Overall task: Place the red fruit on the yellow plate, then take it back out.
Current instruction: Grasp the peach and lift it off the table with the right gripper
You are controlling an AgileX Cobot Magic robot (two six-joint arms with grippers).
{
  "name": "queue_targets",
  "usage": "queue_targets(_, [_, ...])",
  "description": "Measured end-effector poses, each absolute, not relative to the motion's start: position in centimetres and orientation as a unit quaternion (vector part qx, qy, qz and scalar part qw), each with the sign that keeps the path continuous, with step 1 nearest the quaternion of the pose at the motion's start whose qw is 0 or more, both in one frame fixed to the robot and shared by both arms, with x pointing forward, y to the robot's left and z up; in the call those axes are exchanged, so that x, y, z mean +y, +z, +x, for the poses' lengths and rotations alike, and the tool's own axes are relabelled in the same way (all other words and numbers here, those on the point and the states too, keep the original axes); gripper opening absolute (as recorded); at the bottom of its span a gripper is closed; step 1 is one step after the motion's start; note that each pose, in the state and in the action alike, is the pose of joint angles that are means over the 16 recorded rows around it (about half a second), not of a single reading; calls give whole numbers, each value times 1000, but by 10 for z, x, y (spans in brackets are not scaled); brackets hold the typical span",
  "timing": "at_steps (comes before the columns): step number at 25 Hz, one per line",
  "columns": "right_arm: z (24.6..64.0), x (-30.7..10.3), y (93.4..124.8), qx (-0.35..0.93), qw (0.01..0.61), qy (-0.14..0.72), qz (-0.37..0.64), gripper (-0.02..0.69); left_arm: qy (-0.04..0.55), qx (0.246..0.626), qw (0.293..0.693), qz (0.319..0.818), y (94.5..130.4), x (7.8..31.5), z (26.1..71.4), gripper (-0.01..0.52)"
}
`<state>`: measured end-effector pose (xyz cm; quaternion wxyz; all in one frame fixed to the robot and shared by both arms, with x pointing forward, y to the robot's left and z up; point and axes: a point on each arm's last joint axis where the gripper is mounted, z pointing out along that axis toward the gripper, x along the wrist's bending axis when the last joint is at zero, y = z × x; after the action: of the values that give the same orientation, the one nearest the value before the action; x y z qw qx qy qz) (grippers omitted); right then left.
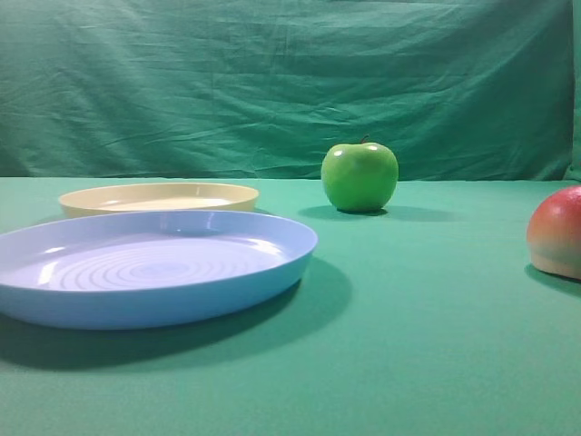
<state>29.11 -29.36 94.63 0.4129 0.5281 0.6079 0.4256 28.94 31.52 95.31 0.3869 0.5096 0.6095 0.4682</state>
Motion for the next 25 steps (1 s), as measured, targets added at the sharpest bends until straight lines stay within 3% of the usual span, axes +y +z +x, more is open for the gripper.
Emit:
queue_targets(16, [290,-294,951,609,412,425,528,0,468,609,387,510,953,315,289,0])
queue_targets(25, [293,-291,1004,610,396,431,534,0,468,609,387,510,953,315,289,0])
